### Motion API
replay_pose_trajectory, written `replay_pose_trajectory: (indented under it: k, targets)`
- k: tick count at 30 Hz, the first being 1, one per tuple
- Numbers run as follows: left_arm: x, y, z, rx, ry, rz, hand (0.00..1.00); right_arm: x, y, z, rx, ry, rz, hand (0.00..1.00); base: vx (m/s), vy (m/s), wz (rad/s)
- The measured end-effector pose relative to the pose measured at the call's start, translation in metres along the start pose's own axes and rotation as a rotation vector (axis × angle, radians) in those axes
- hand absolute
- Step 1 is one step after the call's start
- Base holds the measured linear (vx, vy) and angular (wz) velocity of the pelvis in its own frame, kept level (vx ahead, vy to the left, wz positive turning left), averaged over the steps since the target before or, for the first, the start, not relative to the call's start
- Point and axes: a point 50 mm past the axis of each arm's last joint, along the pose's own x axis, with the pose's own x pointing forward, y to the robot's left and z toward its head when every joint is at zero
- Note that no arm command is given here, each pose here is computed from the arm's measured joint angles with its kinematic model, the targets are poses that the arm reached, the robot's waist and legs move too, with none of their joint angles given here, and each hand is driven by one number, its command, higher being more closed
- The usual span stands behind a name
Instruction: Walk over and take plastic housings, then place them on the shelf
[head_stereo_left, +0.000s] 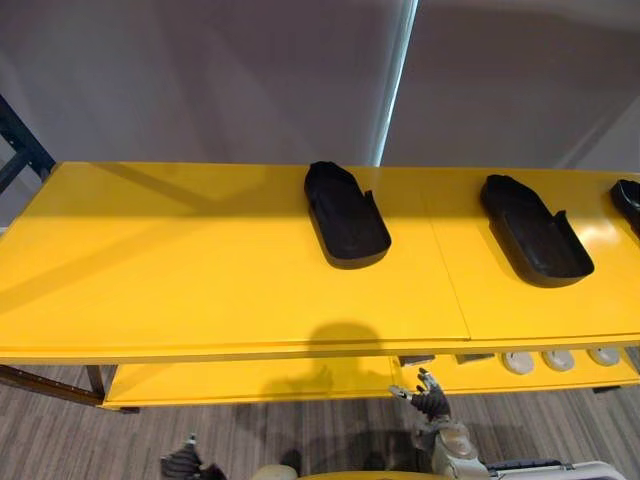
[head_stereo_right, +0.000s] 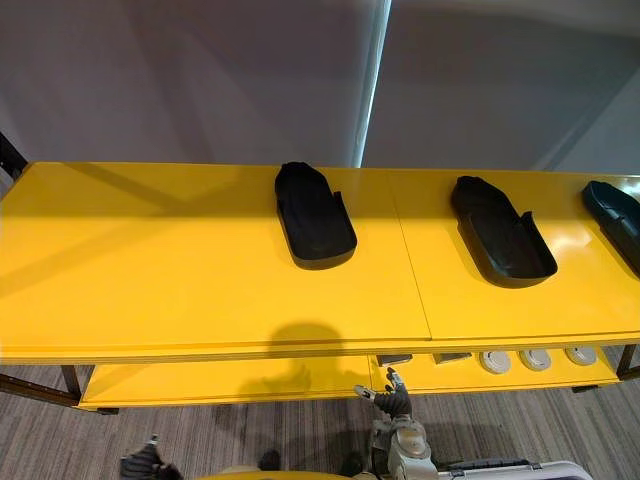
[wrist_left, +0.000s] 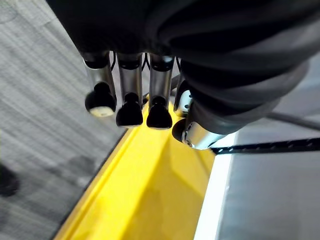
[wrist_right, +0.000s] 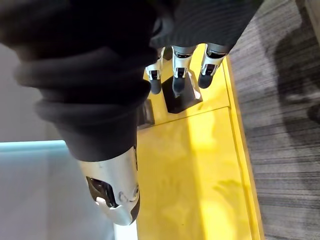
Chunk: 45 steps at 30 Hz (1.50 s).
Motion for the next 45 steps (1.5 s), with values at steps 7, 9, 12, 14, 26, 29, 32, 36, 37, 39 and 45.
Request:
replay_pose_trajectory:
  k: [7,9,12,14,26,29,32,36,37,39,45]
  targets:
    - [0.002,-0.032,-0.002,0.146,0.004,-0.160,0.00,0.003,-0.006,-0.009,0.018,0.057,-0.028,0.00,0.02,0.004,0.01]
    - [0.002,-0.036,-0.002,0.219,-0.008,-0.197,0.00,0.005,-0.004,-0.007,0.018,0.054,-0.022,0.00,-0.01,0.005,-0.05]
    - [0.003,-0.038,-0.001,0.305,-0.020,-0.237,0.00,0.006,-0.005,-0.005,0.016,0.049,-0.024,0.00,-0.02,0.010,-0.14]
    - [0.005,-0.041,0.003,0.358,-0.044,-0.260,0.00,0.006,-0.005,-0.004,0.024,0.047,-0.024,0.00,-0.03,0.010,-0.02]
    - [0.006,-0.070,0.028,0.395,-0.149,-0.329,0.00,0.019,-0.005,0.031,0.032,-0.057,-0.018,0.00,-0.06,0.013,-0.40]
    - [0.006,-0.078,0.044,0.368,-0.219,-0.335,0.00,0.018,0.001,0.040,0.036,-0.095,-0.002,0.00,-0.16,0.111,-0.92]
    - [0.006,-0.079,0.054,0.355,-0.262,-0.324,0.00,0.020,0.015,0.056,0.017,-0.142,0.033,0.00,-0.22,0.166,-1.29]
    - [0.005,-0.085,0.056,0.337,-0.263,-0.331,0.00,0.020,0.023,0.053,-0.034,-0.127,0.055,0.00,-0.15,0.118,-0.92]
    - [0.005,-0.082,0.053,0.342,-0.255,-0.327,0.00,0.017,0.026,0.046,-0.063,-0.112,0.070,0.00,-0.08,0.090,-0.46]
    - [0.006,-0.079,0.052,0.344,-0.250,-0.322,0.00,0.015,0.028,0.041,-0.079,-0.101,0.087,0.00,-0.09,0.023,-0.34]
    - [0.011,-0.075,0.037,0.363,-0.154,-0.301,0.00,0.023,0.022,0.037,-0.180,-0.051,0.094,0.00,-0.11,-0.100,-0.42]
